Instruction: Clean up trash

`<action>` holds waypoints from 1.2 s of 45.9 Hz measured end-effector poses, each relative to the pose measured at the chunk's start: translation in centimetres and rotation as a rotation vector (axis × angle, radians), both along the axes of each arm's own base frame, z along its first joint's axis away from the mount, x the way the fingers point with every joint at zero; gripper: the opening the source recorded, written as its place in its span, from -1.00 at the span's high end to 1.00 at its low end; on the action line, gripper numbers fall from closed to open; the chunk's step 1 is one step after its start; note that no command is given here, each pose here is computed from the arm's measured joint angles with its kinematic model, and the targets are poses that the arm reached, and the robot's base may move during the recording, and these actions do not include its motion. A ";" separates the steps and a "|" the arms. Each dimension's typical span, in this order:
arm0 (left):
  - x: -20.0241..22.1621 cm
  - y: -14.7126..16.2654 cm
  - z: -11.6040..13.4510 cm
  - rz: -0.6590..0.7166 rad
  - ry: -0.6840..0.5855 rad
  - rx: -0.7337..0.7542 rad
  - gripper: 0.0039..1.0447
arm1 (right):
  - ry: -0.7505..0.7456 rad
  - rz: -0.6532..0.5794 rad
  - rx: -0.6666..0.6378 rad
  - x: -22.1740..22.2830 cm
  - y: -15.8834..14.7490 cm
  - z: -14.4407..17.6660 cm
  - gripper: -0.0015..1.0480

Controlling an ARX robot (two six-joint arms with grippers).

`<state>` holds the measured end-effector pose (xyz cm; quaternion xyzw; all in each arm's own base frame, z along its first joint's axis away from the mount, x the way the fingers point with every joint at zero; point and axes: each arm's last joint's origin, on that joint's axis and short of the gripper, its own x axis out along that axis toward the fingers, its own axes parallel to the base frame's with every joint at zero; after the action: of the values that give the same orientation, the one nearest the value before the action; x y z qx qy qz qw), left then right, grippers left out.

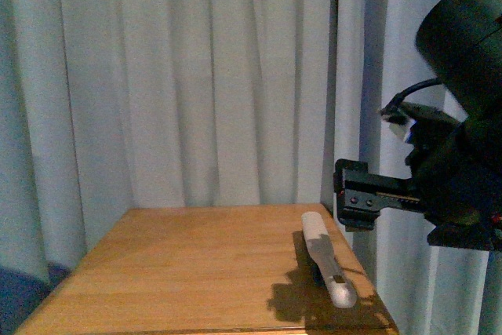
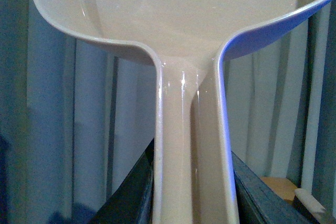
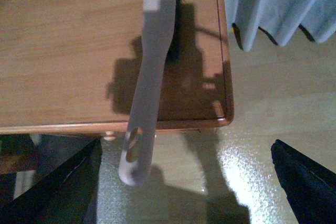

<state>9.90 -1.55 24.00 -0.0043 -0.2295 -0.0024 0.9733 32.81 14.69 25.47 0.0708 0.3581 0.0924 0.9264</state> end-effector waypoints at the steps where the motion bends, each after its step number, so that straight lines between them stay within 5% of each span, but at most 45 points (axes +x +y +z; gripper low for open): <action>1: 0.0 0.0 0.0 0.000 0.000 0.000 0.49 | 0.012 -0.006 -0.003 0.4 0.3 -0.2 -0.86; 47: 0.0 0.0 0.0 0.000 0.000 -0.001 0.49 | 0.194 -0.065 -0.045 7.1 5.4 -6.9 -0.86; 55: 0.0 0.0 0.0 0.000 0.000 -0.001 0.49 | 0.195 -0.060 -0.046 7.2 5.8 -7.1 -0.45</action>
<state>9.90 -1.55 24.00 -0.0046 -0.2295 -0.0022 0.9733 39.98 20.48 18.39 0.0690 0.4461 0.0492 0.8910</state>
